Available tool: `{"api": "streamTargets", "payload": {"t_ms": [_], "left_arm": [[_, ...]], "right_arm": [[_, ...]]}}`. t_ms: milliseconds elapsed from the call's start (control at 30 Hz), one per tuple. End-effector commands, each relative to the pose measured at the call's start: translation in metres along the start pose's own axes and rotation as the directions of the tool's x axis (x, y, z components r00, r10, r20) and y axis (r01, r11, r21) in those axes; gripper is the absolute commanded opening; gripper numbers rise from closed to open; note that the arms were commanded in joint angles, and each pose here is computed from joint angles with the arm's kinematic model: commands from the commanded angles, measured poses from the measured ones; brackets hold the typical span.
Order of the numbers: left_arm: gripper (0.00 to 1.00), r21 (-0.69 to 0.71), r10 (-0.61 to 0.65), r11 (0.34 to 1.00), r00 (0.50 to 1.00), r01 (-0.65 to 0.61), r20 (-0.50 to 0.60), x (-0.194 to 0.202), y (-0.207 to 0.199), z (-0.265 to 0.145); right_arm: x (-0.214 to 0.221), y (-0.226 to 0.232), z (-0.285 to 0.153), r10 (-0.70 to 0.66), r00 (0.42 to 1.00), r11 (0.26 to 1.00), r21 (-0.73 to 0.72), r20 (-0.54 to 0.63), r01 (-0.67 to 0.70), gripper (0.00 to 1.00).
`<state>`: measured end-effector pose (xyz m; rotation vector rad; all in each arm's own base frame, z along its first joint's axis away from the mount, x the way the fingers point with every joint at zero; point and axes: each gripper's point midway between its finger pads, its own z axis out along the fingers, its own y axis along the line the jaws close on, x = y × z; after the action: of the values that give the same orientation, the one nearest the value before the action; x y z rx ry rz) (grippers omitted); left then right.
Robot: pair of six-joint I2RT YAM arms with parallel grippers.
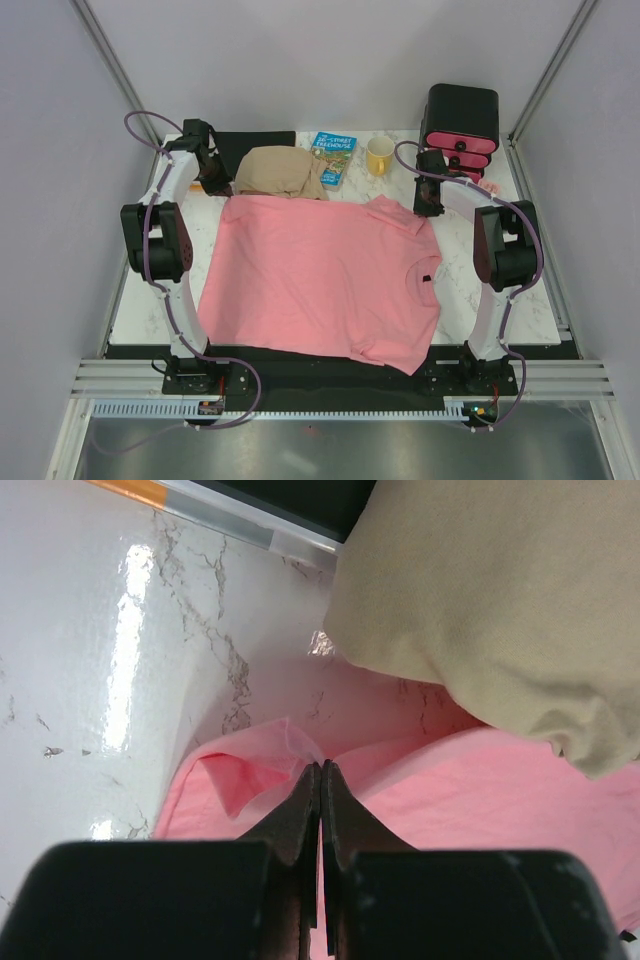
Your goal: Fold and stack the t-shirts
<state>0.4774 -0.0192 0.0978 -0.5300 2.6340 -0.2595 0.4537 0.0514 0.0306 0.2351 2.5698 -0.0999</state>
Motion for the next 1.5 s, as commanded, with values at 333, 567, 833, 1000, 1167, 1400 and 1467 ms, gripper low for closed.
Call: {"api": "streamTargets", "payload": {"t_ms": [333, 567, 833, 1000, 1167, 1400, 1467], "left_arm": [[0.02, 0.038, 0.048, 0.998, 0.999, -0.048, 0.018, -0.010, -0.008, -0.001], [0.02, 0.043, 0.051, 0.998, 0.998, -0.052, 0.021, -0.010, -0.009, -0.004], [0.02, 0.047, 0.051, 0.997, 0.996, -0.054, 0.068, -0.021, -0.014, -0.019], [0.02, 0.048, 0.039, 0.998, 0.994, -0.044, 0.100, -0.029, -0.017, -0.029], [0.02, 0.031, 0.027, 0.999, 0.991, -0.031, 0.132, -0.035, -0.015, -0.038], [0.02, -0.061, 0.029, 0.998, 0.978, -0.016, 0.206, -0.043, 0.001, -0.060], [0.02, -0.076, 0.032, 0.997, 0.973, -0.015, 0.228, -0.046, 0.003, -0.068]], "right_arm": [[-0.033, -0.001, -0.010, -0.014, 0.997, 1.000, 0.014, 0.082, 0.013, 0.20], [-0.041, 0.003, -0.014, -0.008, 0.994, 1.000, -0.012, 0.110, 0.009, 0.08], [-0.063, 0.011, -0.033, -0.007, 0.982, 0.998, -0.063, 0.188, 0.019, 0.00], [-0.077, 0.018, -0.050, -0.009, 0.970, 0.993, -0.114, 0.243, 0.038, 0.00], [-0.099, 0.021, -0.072, 0.005, 0.953, 0.990, -0.135, 0.304, 0.038, 0.00], [-0.128, 0.015, -0.100, 0.023, 0.921, 0.991, -0.133, 0.389, 0.032, 0.00], [-0.134, 0.015, -0.105, 0.028, 0.910, 0.989, -0.142, 0.413, 0.034, 0.00]]}}
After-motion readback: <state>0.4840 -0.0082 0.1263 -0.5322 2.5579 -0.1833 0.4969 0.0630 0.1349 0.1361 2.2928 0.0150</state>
